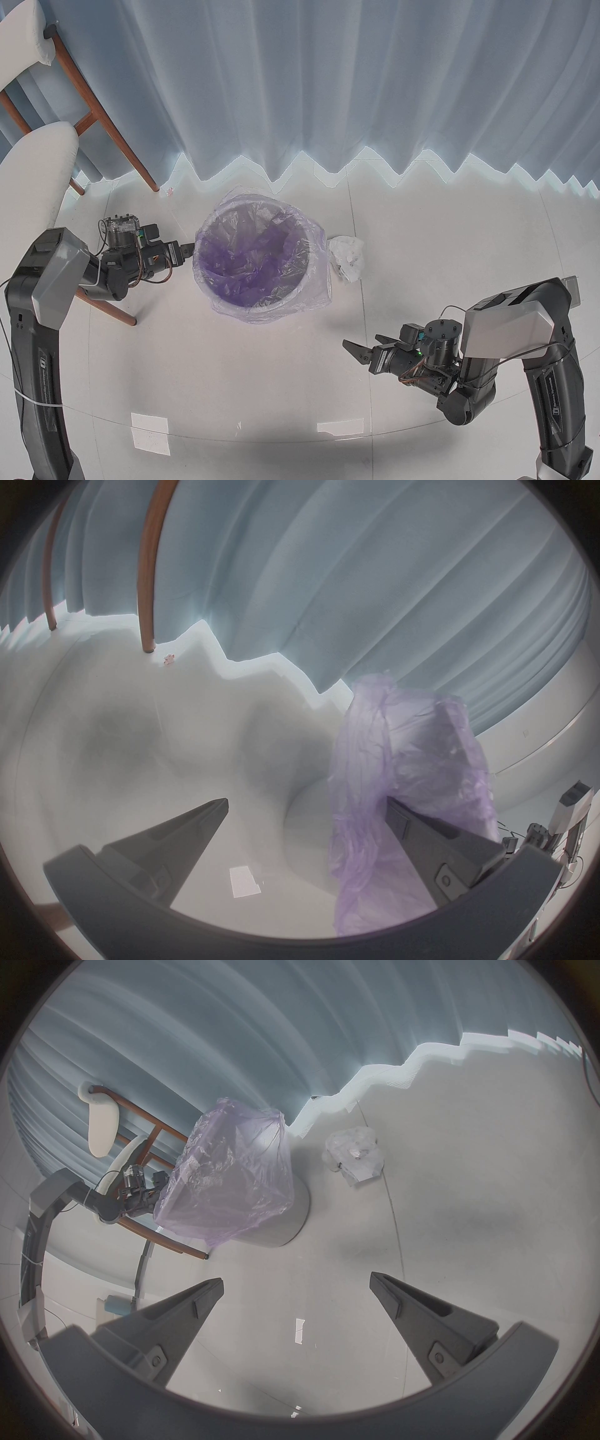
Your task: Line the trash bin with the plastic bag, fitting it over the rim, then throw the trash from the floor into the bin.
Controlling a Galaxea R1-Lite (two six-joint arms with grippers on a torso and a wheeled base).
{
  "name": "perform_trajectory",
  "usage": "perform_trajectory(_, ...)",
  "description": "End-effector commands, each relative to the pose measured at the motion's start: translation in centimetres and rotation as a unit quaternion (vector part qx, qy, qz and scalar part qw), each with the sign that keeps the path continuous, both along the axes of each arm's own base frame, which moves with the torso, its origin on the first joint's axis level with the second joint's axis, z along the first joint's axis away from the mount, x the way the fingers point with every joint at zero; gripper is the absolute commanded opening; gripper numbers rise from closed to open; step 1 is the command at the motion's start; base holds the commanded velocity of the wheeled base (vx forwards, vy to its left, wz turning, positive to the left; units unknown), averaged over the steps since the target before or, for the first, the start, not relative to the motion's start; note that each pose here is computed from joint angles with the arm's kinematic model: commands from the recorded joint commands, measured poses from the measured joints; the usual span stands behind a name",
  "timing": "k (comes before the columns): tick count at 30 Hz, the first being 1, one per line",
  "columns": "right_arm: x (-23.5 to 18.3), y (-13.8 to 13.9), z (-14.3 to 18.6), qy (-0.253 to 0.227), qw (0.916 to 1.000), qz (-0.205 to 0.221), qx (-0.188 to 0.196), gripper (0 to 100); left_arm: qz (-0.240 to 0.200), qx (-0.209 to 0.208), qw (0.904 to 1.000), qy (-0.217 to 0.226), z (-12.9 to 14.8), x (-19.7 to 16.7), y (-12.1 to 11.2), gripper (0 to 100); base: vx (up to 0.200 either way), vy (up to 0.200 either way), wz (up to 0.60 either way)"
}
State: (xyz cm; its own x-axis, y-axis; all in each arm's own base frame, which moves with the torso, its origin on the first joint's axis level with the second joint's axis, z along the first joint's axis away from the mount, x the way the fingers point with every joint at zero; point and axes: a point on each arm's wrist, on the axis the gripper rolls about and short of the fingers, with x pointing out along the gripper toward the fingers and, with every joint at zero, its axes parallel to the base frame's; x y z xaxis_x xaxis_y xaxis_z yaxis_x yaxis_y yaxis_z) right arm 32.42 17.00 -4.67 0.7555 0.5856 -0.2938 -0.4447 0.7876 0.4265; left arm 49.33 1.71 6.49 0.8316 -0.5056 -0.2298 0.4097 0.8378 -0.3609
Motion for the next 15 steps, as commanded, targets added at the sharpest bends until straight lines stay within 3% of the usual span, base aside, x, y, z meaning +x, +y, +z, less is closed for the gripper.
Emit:
perform_trajectory(1,0.1,0.0,-0.3,-0.004,1.0,-0.001,0.002,100,0.003,0.002,0.9997,0.025,-5.2,3.3,-0.5,100,0.0,0.0,0.0)
perform_trajectory(8,0.3,0.1,-0.5,-0.005,1.0,-0.001,0.002,100,0.054,0.012,0.9969,0.055,-7.3,5.0,1.2,100,0.0,0.0,0.0)
perform_trajectory(15,0.3,0.0,-0.6,-0.003,1.0,-0.001,0.002,100,0.116,0.034,0.9865,0.11,-10.1,5.3,2.2,100,0.0,0.0,0.0)
